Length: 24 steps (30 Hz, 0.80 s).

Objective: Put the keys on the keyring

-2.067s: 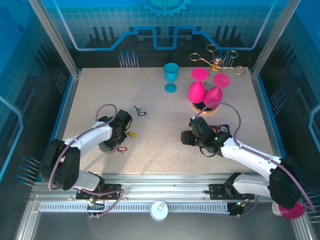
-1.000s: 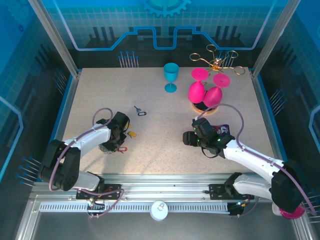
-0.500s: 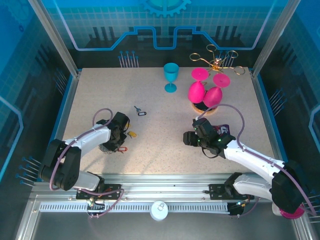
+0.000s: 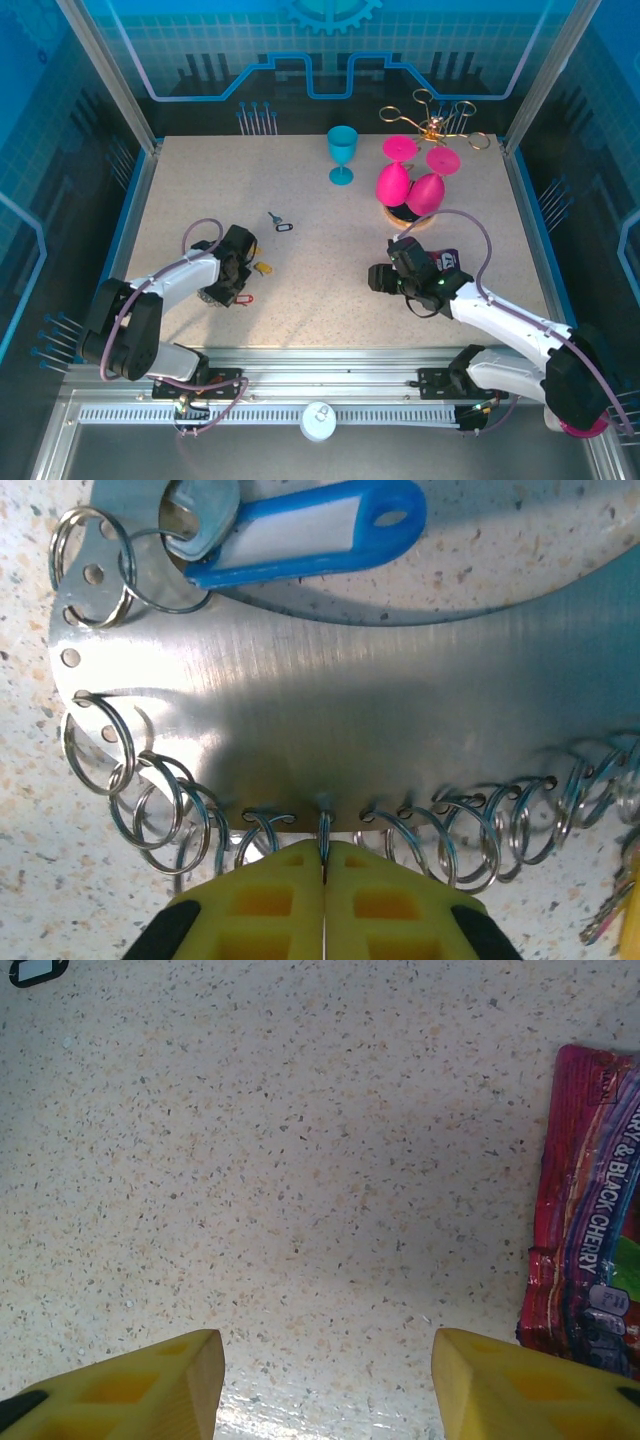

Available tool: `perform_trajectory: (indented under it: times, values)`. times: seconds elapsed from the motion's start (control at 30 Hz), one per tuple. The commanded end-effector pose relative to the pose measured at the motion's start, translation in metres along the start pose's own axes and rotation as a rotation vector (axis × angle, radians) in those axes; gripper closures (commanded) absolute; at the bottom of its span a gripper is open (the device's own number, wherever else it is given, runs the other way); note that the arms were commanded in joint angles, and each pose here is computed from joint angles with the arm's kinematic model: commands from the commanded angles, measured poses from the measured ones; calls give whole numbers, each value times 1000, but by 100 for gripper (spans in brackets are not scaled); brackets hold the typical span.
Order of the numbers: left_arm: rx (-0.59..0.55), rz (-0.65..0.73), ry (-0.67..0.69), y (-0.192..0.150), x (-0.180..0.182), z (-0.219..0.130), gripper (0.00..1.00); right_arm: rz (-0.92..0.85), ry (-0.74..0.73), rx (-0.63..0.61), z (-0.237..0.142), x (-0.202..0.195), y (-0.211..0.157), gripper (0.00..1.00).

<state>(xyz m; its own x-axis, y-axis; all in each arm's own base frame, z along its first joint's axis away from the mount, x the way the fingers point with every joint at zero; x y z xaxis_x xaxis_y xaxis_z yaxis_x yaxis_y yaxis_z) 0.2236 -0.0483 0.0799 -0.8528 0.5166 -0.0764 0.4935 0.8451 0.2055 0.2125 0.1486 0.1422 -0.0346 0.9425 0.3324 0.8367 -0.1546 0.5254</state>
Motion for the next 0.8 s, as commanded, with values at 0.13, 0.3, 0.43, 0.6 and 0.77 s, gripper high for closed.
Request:
perform_trajectory:
  times: [0.13, 0.3, 0.43, 0.6, 0.77]
  values:
    - [-16, 22, -24, 4, 4, -13, 100, 9, 20, -6, -3, -2, 2, 42]
    - [3, 87, -93, -4, 0, -32, 100, -7, 23, -10, -1, -2, 2, 42]
    - [48, 119, -120, -21, 1, -40, 100, -32, 37, -8, 0, 0, 3, 43]
    - [107, 119, -174, -39, 0, -53, 100, -139, 168, -37, -3, 15, 6, 46]
    - [127, 102, -230, -40, 3, -80, 100, -309, 408, -161, -14, 46, 13, 50]
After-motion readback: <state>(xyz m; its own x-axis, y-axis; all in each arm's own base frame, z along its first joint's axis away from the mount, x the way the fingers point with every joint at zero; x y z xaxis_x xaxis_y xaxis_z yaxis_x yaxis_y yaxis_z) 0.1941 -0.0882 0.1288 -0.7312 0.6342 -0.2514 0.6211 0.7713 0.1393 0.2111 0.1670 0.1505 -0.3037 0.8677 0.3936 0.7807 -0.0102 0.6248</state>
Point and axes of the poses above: each hand's point on the last joint's axis, 136 mm out from that joint toward the fingers, its own z axis out along the fingers, its own x axis along the line the jaws close on, y = z × x, the point moved 6 cm from there along -z, back along the fingers, and after that the axes turned 4 degrees about z, right-handed, at the moved point
